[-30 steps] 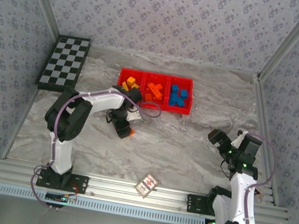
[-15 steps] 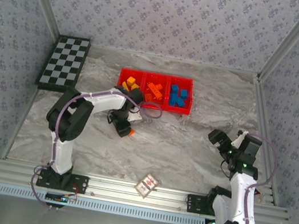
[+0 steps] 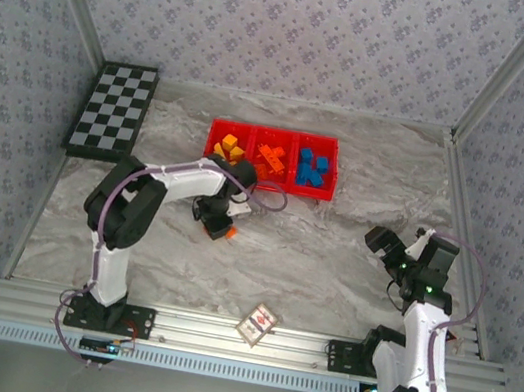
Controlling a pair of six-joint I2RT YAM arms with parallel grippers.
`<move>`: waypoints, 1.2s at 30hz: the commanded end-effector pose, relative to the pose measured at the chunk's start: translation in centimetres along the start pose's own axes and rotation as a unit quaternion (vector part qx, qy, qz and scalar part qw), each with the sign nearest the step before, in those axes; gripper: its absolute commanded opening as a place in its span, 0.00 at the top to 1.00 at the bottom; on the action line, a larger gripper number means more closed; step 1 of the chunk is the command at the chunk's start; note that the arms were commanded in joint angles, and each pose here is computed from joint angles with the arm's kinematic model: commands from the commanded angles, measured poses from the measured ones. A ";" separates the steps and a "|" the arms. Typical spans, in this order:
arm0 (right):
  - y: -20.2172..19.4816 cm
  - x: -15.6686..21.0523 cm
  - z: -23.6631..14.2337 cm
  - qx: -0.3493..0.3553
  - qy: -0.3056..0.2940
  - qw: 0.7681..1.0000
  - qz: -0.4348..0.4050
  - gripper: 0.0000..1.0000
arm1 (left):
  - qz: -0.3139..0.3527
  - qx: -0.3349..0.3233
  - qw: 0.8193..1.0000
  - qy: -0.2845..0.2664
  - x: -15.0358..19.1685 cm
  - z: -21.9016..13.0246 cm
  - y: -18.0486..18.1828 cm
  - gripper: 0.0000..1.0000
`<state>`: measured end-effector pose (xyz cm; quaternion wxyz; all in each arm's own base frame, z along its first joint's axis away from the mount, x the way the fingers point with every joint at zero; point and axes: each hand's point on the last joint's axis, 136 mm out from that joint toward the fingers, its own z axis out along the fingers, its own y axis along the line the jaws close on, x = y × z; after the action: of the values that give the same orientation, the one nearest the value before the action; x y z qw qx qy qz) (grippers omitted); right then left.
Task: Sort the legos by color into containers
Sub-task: Pick up the lego from the center of the table, then place the lego in the container.
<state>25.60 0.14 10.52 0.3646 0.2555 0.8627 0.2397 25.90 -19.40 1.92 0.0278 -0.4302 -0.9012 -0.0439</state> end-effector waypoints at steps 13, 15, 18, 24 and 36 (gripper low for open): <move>0.2 0.1 0.1 -0.011 0.003 1.000 0.007 0.00 | -0.104 -0.046 0.954 -0.277 -8.9 -12.0 3.3 0.86; 0.2 0.2 0.1 -0.011 0.005 1.000 0.007 0.00 | -0.119 -0.048 0.950 -0.284 -10.3 -12.7 4.5 0.85; 0.2 0.2 0.0 -0.009 0.005 1.000 0.005 0.00 | -0.132 -0.061 0.943 -0.298 -12.8 -13.5 6.0 0.84; 0.3 0.7 -0.3 -0.011 0.012 1.000 0.004 0.00 | -0.159 -0.054 0.934 -0.316 -17.5 -14.1 8.5 0.84; 0.3 0.8 -0.6 -0.014 0.012 1.000 0.006 0.00 | -0.206 -0.024 0.932 -0.298 -21.4 -12.3 10.5 0.63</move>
<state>25.23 0.36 10.94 0.3672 0.2537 0.8598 0.2480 47.91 -30.41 12.36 -0.2722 -0.2434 -0.9298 0.0465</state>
